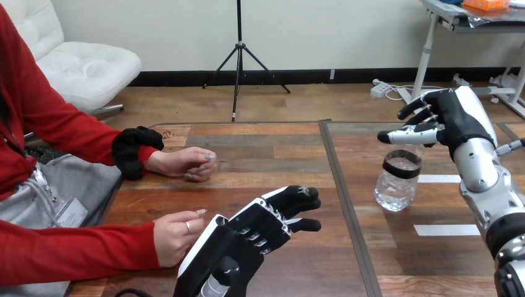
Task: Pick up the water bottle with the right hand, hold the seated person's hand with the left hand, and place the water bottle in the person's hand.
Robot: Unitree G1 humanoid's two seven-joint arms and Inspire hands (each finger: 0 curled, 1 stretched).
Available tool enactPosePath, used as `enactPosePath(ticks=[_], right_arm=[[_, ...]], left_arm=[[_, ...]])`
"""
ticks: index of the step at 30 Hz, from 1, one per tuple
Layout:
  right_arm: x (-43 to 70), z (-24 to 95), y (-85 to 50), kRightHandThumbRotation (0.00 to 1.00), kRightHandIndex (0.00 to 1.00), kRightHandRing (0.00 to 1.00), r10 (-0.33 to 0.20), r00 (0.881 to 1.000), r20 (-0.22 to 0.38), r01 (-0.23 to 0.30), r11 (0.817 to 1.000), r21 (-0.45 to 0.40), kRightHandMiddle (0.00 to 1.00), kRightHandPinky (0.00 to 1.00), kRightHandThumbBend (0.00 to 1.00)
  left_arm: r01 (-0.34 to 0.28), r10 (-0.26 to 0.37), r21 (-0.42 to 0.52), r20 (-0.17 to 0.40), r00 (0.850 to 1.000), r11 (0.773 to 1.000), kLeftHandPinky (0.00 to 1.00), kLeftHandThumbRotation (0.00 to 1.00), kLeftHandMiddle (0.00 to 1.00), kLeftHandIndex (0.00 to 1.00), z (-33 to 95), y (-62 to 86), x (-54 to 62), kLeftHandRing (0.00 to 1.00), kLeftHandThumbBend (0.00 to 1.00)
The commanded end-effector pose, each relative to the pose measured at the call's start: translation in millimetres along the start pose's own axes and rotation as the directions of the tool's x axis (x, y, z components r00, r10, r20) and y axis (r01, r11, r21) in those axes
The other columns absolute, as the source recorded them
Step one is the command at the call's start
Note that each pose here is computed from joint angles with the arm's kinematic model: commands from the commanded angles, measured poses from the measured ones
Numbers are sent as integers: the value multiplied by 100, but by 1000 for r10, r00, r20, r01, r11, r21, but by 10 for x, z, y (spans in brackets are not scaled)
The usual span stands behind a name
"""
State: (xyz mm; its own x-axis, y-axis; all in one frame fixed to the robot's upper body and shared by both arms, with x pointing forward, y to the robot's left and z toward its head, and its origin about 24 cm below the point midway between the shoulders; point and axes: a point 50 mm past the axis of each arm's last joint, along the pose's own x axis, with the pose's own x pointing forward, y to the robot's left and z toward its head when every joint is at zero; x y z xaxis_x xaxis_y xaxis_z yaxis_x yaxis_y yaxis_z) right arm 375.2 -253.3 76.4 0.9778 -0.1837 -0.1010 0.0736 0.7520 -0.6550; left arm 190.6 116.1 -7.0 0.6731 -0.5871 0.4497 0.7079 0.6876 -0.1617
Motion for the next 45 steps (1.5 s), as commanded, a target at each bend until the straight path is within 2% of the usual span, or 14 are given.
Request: enactPosePath(ticks=[1, 9, 26, 41, 45], right_arm=[[28, 244, 0, 0, 49, 37, -18, 992, 123, 11, 998, 58, 43, 31, 83], [-2, 287, 55, 0, 49, 35, -25, 985, 173, 11, 997, 82, 42, 29, 83], [-63, 294, 145, 0, 50, 36, -39, 975, 219, 20, 996, 88, 43, 31, 82], [-111, 229, 173, 0, 60, 56, -36, 971, 238, 20, 998, 68, 58, 49, 89], [-119, 207, 182, 4, 64, 60, -37, 973, 228, 21, 997, 69, 63, 53, 90]], left_arm=[[17, -18, 15, 72, 997, 1000, 77, 82, 86, 81, 40, 15, 209, 87, 100], [25, -26, 16, 74, 997, 1000, 77, 82, 86, 81, 46, 30, 215, 88, 100], [35, -36, 13, 80, 996, 999, 78, 82, 86, 81, 41, 48, 237, 88, 100], [35, -36, 9, 76, 996, 999, 78, 81, 86, 80, 50, 63, 232, 88, 100], [35, -35, 11, 76, 996, 999, 78, 81, 86, 80, 55, 68, 222, 88, 100]])
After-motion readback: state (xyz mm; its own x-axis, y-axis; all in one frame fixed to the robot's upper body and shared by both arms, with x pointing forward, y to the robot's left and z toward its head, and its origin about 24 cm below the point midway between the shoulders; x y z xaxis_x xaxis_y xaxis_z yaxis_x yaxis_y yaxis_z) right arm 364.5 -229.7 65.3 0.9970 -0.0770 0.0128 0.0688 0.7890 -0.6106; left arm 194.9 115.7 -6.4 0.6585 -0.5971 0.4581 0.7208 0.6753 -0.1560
